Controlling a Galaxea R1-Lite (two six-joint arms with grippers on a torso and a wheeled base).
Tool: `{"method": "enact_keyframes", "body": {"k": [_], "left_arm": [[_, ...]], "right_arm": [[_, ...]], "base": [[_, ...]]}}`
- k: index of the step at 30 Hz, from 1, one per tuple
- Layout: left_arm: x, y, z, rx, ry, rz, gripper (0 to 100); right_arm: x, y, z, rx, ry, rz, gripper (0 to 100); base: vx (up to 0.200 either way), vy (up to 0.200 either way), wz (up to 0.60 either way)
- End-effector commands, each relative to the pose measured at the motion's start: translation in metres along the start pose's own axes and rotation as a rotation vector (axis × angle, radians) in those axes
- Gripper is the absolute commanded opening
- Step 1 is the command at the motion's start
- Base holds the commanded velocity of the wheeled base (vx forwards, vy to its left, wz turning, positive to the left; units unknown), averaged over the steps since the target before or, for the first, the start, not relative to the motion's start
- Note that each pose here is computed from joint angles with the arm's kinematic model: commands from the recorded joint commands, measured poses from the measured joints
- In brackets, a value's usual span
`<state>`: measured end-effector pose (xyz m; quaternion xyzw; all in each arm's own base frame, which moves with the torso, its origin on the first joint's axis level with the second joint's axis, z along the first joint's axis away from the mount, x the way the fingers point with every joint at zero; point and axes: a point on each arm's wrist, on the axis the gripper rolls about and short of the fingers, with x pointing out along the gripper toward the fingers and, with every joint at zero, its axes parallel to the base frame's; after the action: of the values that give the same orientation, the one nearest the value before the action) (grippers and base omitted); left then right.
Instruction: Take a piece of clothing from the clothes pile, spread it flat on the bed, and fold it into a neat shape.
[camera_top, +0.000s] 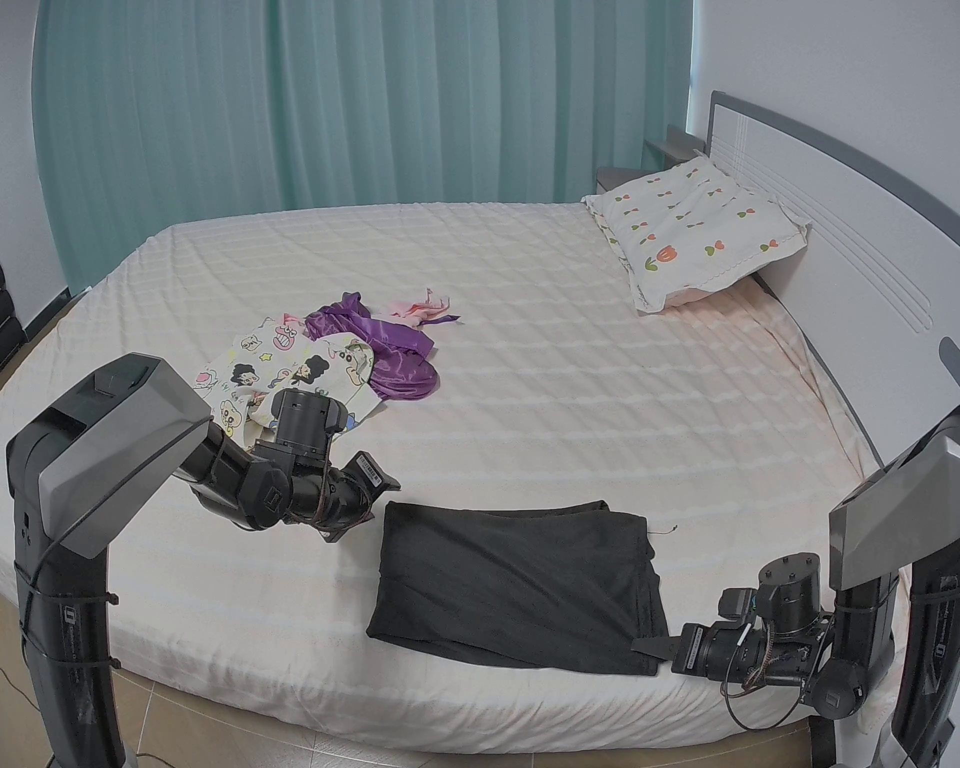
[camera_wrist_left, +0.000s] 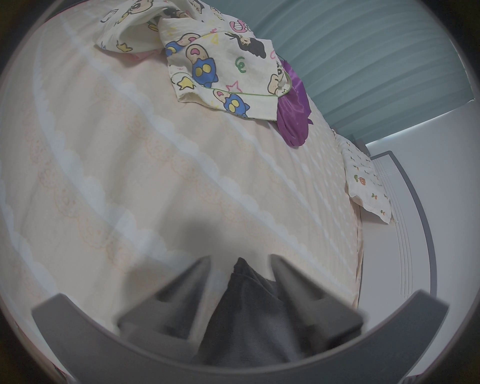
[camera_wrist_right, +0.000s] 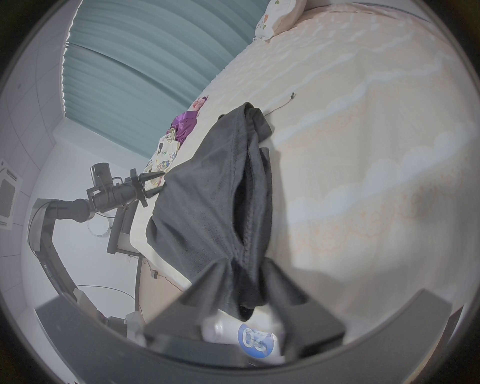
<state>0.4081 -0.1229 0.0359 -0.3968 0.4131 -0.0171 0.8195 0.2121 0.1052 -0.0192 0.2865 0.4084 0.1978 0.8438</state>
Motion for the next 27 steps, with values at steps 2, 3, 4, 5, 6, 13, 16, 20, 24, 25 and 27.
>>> {"method": "enact_keyframes", "body": {"k": [2, 3, 4, 5, 6, 13, 16, 20, 24, 25, 27], "left_arm": [[-0.002, 0.001, -0.001, -0.004, 0.005, 0.007, 100], [-0.004, 0.003, -0.002, -0.006, 0.008, 0.013, 100], [-0.007, 0.004, -0.002, -0.009, 0.008, 0.016, 100], [-0.013, 0.004, -0.003, -0.014, 0.008, 0.016, 100], [-0.018, 0.005, -0.005, -0.017, 0.012, 0.018, 100], [-0.063, 0.013, -0.028, -0.004, 0.106, -0.038, 100], [-0.083, 0.024, -0.043, 0.007, 0.182, -0.131, 100], [-0.090, 0.034, -0.063, 0.059, 0.220, -0.198, 100], [-0.090, 0.039, -0.081, 0.131, 0.233, -0.231, 100], [-0.088, 0.039, -0.085, 0.140, 0.243, -0.232, 100], [-0.085, 0.041, -0.089, 0.144, 0.259, -0.223, 100]], "right_arm": [[-0.006, 0.004, 0.010, 0.000, -0.057, 0.024, 100], [-0.010, 0.004, 0.016, 0.004, -0.089, 0.030, 100], [-0.014, 0.004, 0.022, 0.007, -0.119, 0.033, 100], [-0.018, 0.004, 0.028, 0.012, -0.149, 0.037, 100], [-0.021, 0.004, 0.034, 0.015, -0.179, 0.042, 100], [-0.016, -0.009, 0.069, 0.035, -0.318, 0.037, 100], [0.003, -0.016, 0.090, 0.036, -0.362, 0.040, 100], [0.029, -0.021, 0.101, 0.043, -0.338, 0.031, 100], [0.049, -0.026, 0.112, 0.040, -0.341, 0.032, 100], [0.053, -0.026, 0.115, 0.039, -0.344, 0.035, 100], [0.059, -0.027, 0.119, 0.040, -0.340, 0.034, 100]], "base": [[0.000, 0.000, 0.00], [0.000, 0.000, 0.00], [0.000, 0.000, 0.00], [0.000, 0.000, 0.00], [0.000, 0.000, 0.00], [0.000, 0.000, 0.00], [0.000, 0.000, 0.00], [0.000, 0.000, 0.00], [0.000, 0.000, 0.00], [0.000, 0.000, 0.00], [0.000, 0.000, 0.00]]}}
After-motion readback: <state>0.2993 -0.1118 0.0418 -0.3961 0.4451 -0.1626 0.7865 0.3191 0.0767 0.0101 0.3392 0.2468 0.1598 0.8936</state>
